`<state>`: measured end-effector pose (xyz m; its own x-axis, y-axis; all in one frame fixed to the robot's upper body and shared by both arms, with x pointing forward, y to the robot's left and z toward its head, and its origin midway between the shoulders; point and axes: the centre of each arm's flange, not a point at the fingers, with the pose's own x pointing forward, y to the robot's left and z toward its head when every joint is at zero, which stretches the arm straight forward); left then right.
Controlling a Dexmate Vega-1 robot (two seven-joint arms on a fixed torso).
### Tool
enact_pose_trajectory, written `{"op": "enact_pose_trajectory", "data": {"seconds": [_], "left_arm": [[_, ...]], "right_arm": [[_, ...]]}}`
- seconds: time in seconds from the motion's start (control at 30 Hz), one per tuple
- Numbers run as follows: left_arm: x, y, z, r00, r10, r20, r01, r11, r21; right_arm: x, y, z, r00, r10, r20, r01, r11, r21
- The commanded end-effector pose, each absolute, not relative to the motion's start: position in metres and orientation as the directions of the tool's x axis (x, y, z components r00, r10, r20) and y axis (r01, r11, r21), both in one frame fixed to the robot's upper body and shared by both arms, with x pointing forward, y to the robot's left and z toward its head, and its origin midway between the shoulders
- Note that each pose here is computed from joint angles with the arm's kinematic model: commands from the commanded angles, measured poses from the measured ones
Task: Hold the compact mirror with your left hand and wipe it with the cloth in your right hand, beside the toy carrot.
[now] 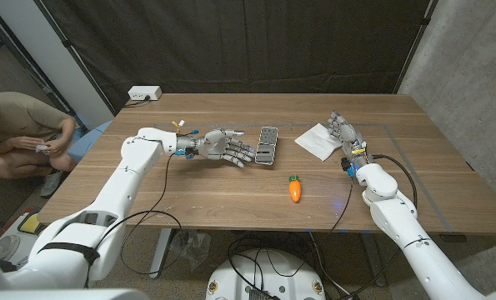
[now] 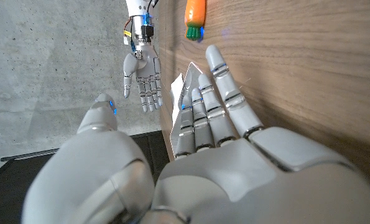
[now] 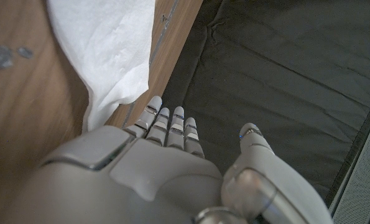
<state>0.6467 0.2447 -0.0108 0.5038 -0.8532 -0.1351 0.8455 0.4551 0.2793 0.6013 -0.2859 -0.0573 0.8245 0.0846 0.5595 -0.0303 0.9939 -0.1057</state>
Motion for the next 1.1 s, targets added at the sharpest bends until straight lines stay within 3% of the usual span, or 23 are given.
{"op": "enact_pose_trajectory", "data": {"seconds": [0.03, 0.23, 0.53, 1.1], "left_arm": [[0.638, 0.260, 0.000, 0.622, -0.766, -0.164, 0.771, 0.563, 0.297], [0.635, 0.259, -0.003, 0.630, -0.750, -0.200, 0.769, 0.568, 0.294], [0.634, 0.248, 0.003, 0.546, -0.764, -0.343, 0.835, 0.468, 0.288], [0.633, 0.243, -0.002, 0.587, -0.701, -0.405, 0.808, 0.533, 0.249]], "right_arm": [[0.603, -0.288, -0.058, 0.822, 0.085, 0.563, -0.033, 0.994, -0.102], [0.602, -0.288, -0.057, 0.817, 0.088, 0.570, -0.034, 0.994, -0.105], [0.599, -0.290, -0.059, 0.814, 0.077, 0.575, -0.027, 0.995, -0.095], [0.595, -0.295, -0.065, 0.805, 0.067, 0.590, -0.024, 0.997, -0.080]]}}
